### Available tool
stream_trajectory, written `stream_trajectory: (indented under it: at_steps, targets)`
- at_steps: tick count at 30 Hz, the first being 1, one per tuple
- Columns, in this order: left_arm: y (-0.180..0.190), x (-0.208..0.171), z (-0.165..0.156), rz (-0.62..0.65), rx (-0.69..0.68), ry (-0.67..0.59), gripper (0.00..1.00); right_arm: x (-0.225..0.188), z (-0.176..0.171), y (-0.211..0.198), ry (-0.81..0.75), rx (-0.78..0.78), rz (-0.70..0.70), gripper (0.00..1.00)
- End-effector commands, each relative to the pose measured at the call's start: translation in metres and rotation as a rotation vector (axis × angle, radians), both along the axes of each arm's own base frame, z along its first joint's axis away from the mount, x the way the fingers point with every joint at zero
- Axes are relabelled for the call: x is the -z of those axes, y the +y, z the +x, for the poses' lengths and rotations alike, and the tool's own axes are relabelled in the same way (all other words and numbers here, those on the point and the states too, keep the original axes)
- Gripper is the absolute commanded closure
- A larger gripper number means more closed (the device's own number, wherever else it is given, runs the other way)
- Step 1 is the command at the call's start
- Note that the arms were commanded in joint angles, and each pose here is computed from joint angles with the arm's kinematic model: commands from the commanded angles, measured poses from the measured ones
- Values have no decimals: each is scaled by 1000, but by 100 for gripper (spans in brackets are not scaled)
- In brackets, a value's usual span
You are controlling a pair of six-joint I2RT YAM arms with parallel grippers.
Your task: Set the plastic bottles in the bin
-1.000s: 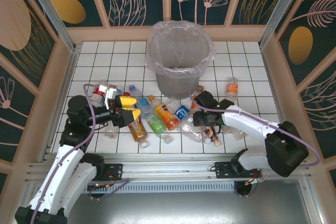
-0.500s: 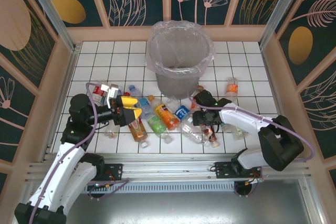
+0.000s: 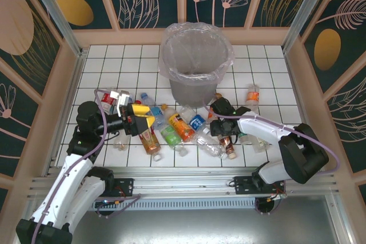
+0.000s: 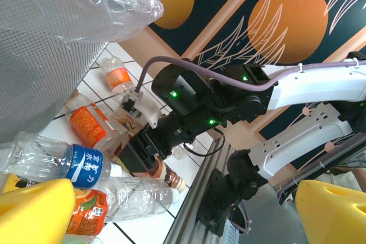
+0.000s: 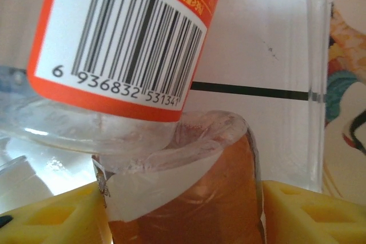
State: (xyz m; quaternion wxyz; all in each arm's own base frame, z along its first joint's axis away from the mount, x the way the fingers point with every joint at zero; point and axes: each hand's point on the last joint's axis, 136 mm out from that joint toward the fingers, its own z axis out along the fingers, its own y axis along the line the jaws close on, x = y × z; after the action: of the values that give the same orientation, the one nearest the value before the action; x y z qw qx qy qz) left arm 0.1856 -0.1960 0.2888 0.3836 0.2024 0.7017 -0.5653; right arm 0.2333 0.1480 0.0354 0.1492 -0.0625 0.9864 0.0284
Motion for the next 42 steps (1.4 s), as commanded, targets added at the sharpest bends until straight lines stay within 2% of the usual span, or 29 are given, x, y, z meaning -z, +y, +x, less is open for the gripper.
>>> stream_trajectory:
  at_steps: [1,13,25,37,42]
  targets:
    - [-1,-13,0,-1,-1,-61,1,-10,13,1,-46,4,-7,37]
    - [-1,-19,4,3,-12,-82,2,-35,19,0,-118,13,14,38]
    - [-4,-42,24,9,-35,-116,2,-71,25,-6,-208,38,35,39]
    - [-20,-79,47,23,-63,-223,1,-147,27,-19,-369,96,138,39]
    - [-36,-93,50,58,-51,-317,2,-188,27,-30,-451,128,175,39]
